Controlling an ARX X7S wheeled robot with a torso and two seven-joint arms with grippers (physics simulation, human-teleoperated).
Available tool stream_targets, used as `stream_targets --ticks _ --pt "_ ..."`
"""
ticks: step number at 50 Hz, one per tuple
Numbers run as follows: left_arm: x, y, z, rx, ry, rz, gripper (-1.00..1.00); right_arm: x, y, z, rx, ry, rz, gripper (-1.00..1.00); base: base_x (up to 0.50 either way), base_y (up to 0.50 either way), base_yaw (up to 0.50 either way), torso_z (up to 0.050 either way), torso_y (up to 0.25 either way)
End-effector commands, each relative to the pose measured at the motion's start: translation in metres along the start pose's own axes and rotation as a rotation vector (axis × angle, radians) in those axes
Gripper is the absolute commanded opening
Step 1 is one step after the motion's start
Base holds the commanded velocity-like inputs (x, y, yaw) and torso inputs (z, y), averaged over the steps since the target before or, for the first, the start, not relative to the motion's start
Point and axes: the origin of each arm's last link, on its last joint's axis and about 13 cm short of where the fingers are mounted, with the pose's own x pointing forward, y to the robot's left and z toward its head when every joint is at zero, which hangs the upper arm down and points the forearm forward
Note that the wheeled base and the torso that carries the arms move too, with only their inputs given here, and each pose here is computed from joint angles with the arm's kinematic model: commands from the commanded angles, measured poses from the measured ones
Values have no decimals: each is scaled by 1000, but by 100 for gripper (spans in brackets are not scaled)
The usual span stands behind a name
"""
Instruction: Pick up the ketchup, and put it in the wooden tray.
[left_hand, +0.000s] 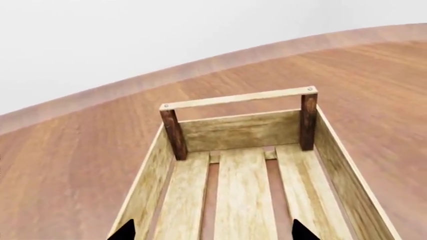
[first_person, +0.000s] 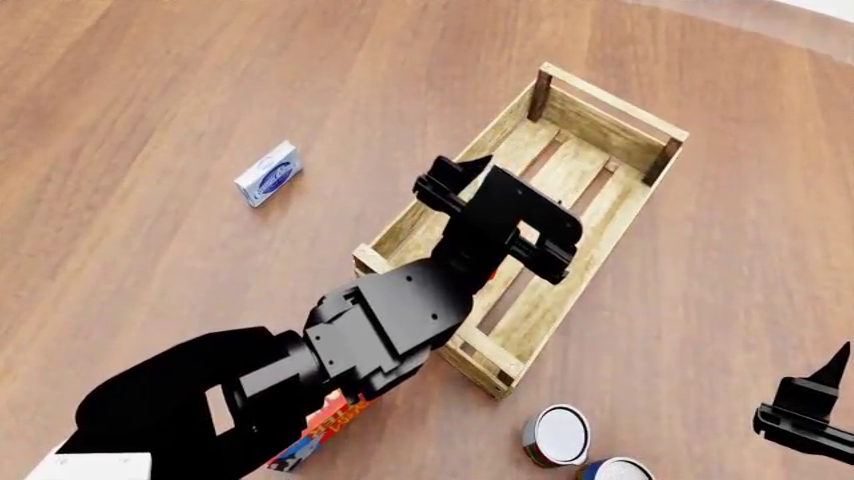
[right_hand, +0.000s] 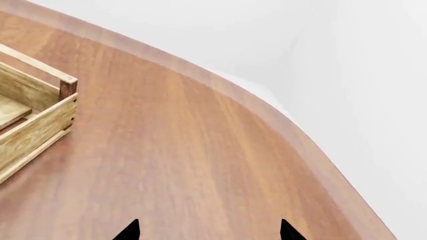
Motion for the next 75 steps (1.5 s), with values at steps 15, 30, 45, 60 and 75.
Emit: stream_targets --ticks 15,30,45,60,75 --pt "3 6 6 5 -10 19 100 0 0 0 2 -13 6 100 0 0 0 -3 28" --pt "4 7 8 15 -9 20 100 0 0 0 3 -21 10 100 0 0 0 -20 231" --pt "7 13 12 12 -18 26 100 1 0 0 1 -36 20 100 0 0 0 -22 250" --pt "-1 39 27 -66 -156 97 100 1 0 0 -8 -94 90 100 0 0 0 -22 250" --pt "-98 85 3 -300 -156 320 100 -21 -2 17 103 -216 153 100 0 0 0 -22 250"
